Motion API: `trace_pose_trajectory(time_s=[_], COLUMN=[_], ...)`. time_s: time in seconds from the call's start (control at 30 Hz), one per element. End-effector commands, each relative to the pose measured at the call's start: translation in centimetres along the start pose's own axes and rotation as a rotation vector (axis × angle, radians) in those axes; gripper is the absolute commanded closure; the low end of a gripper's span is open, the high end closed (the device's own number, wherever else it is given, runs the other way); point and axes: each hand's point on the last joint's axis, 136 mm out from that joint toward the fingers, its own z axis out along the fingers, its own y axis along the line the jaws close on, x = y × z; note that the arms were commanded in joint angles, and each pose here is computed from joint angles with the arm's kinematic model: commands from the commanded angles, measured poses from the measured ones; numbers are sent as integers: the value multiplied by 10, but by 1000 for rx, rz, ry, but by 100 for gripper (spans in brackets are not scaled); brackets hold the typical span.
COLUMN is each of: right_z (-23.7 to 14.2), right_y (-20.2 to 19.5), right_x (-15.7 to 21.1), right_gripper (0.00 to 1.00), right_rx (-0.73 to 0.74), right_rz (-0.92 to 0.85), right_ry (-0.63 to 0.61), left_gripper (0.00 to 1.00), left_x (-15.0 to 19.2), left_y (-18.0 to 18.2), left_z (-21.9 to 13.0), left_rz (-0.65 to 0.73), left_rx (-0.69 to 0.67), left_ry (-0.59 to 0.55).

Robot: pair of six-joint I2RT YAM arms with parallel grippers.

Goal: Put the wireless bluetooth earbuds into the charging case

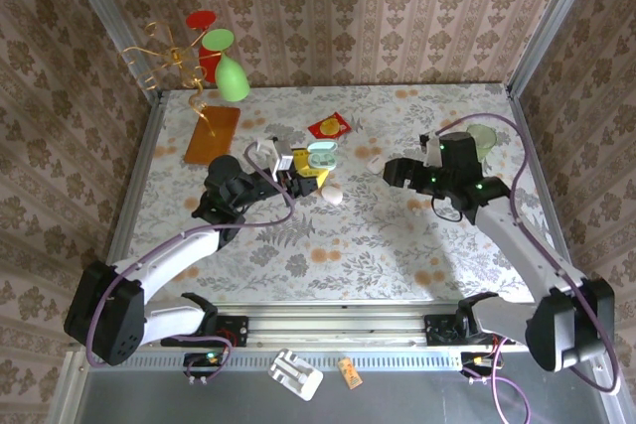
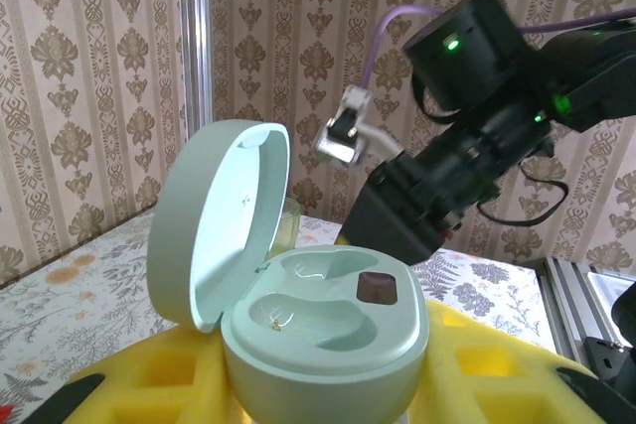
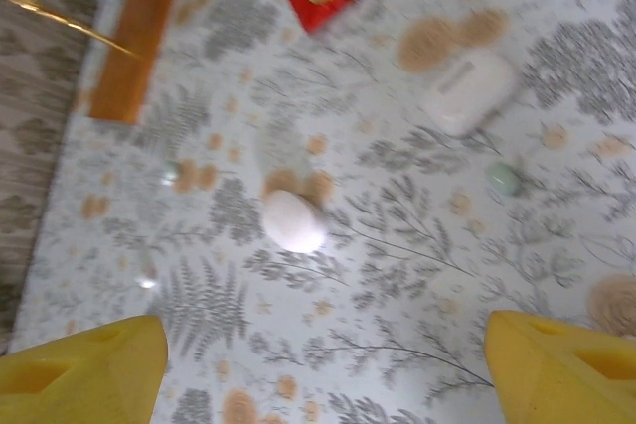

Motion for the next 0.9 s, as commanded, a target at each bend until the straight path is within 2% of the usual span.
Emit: trace_pose_trajectory(time_s=[0.0, 0.17, 0.5, 0.87], right_z=[17, 55, 114, 150], right_y=[-26, -51, -77, -92], right_x=[11, 12, 8, 0], right_gripper=[16, 21, 47, 47], right_rx=[92, 179, 248, 294], right_rz=[26, 45, 62, 5], right_ry=[48, 112, 205, 285], left_gripper=[76, 76, 76, 76], left_x=[-11, -9, -2, 0], left_y=[-8, -10, -9, -7], left_z=[-6, -9, -10, -10], left_rz=[79, 91, 88, 103], left_rx=[24, 24, 13, 12], left_ry=[-42, -47, -27, -19])
